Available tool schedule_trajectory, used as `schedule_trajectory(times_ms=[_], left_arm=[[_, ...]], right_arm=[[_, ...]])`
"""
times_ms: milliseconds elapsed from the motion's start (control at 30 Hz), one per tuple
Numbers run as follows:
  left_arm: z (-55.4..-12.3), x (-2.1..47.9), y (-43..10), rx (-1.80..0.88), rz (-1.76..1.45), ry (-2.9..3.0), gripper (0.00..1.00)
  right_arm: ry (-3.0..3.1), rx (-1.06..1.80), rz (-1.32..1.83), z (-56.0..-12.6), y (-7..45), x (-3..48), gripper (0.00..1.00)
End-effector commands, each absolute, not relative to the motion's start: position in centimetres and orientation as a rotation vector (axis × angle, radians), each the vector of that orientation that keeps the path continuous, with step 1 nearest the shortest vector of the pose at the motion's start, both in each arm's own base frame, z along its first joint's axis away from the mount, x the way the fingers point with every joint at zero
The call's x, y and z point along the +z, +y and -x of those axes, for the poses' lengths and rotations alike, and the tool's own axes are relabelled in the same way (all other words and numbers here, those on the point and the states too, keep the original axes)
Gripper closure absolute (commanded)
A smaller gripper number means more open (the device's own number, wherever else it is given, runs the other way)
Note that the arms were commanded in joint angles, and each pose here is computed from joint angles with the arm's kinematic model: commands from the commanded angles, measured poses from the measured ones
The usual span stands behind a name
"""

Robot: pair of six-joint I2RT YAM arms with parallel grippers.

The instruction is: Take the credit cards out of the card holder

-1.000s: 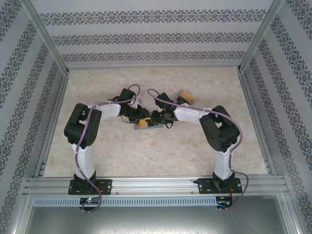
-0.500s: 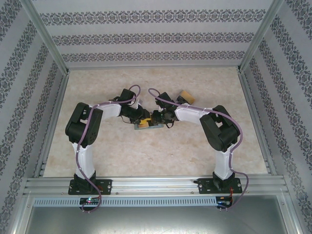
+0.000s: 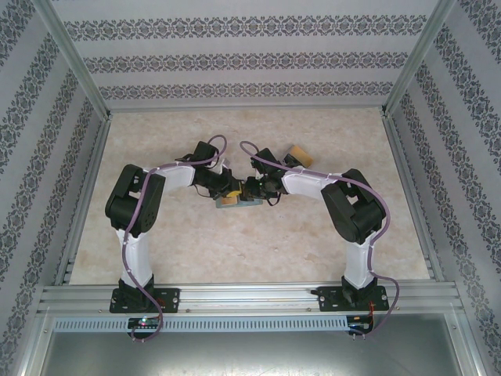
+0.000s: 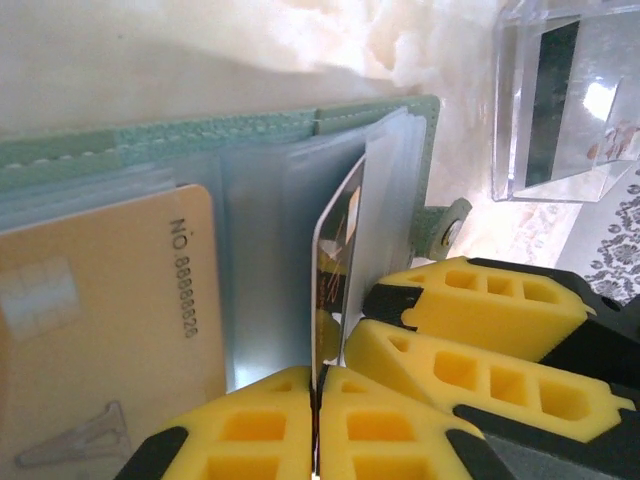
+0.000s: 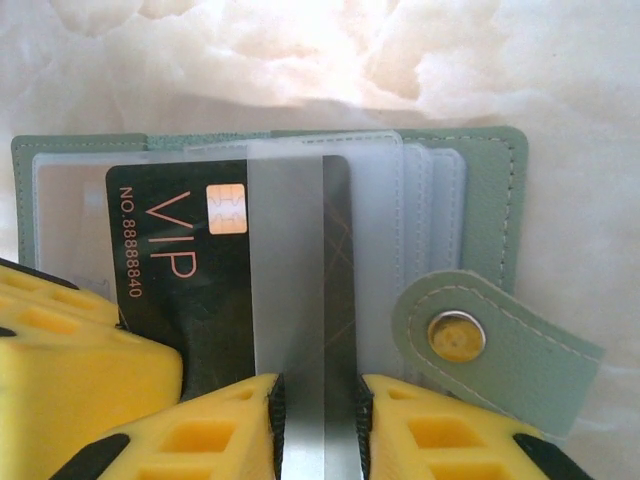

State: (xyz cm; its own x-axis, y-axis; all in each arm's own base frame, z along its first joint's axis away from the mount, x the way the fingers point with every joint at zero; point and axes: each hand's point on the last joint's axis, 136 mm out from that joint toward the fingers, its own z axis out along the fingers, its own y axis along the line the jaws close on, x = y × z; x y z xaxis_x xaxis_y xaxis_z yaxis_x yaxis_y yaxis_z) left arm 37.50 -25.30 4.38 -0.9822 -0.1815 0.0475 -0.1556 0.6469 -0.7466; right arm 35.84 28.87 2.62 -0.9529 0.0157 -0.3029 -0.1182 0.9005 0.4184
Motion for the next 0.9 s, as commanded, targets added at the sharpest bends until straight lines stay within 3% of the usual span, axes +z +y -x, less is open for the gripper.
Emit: schedule_trajectory(times_ms=[0, 333, 500, 867], left_arm=[[-37.5, 5.0, -24.0, -1.149, 0.242, 2.845, 0.94], [-36.6, 7.2, -21.3, -0.971, 0.163, 2.854, 0.95], [-37.5, 10.2, -20.4, -0.93, 0.178, 2.762, 0.95], [-38.5, 17.9, -22.3, -1.158, 0.108, 2.489, 0.95]], right_arm=[[2.808, 0.579, 0.017, -35.2, 27.1, 1.5, 0.71], [2.795, 0.626, 0.019, -35.4, 27.4, 1.9, 0.71], [2.684, 0.761, 0.14, -36.3, 28.9, 5.6, 0.65], [2.348, 1.208, 0.2, -36.6, 29.1, 16.5, 0.34]])
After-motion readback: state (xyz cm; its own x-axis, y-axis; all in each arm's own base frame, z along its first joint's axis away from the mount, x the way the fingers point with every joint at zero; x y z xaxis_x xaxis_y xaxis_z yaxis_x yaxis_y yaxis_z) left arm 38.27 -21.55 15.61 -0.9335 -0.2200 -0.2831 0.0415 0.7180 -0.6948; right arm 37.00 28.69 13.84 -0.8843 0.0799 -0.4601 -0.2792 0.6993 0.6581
